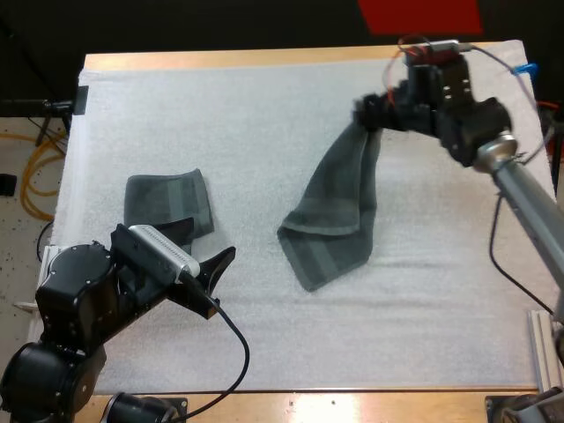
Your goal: Pick towel from pile fold and stack
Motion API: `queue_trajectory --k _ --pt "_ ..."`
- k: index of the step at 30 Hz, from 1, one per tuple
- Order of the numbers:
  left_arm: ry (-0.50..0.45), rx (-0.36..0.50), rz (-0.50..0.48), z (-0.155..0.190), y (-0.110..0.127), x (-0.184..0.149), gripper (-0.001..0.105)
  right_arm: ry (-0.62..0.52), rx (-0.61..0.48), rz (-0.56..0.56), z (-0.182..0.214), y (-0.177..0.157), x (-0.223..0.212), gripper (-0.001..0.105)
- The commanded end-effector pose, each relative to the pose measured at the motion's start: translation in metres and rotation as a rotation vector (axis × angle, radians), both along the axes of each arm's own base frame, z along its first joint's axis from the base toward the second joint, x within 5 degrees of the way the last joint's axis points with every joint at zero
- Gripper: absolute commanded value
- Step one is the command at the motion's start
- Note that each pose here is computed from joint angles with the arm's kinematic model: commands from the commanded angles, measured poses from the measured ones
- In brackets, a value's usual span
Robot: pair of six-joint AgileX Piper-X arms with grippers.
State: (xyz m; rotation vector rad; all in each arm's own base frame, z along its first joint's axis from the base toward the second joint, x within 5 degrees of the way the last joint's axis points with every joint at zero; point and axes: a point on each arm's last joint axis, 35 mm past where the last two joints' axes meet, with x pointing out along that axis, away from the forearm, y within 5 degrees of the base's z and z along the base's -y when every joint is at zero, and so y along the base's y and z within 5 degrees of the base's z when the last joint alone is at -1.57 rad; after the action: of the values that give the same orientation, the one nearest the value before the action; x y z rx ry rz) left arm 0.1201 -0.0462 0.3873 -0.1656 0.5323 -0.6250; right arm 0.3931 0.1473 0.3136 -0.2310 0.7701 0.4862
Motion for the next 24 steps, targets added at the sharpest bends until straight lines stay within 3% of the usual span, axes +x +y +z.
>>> queue_trajectory --k 1,7,12,17,24 --pt "-0.003 -0.007 -0.007 0.002 -0.001 0.0 0.067 0.146 -0.094 -0.006 -0.009 -0.017 -0.012 0.07" --pt "0.001 -0.02 -0.033 0.002 -0.002 0.0 0.067 0.147 -0.041 -0.149 -0.008 -0.064 0.002 0.07" --pt "0.007 -0.023 -0.041 0.001 -0.002 0.001 0.067 0.29 0.049 -0.113 -0.007 -0.084 -0.012 0.07" --pt "0.037 -0.016 -0.041 -0.003 -0.004 0.009 0.067 0.352 0.111 -0.022 -0.009 -0.066 -0.033 0.07" --pt "0.068 -0.014 -0.051 -0.007 -0.007 0.016 0.067 0.55 0.292 0.056 -0.049 -0.028 -0.059 0.07"
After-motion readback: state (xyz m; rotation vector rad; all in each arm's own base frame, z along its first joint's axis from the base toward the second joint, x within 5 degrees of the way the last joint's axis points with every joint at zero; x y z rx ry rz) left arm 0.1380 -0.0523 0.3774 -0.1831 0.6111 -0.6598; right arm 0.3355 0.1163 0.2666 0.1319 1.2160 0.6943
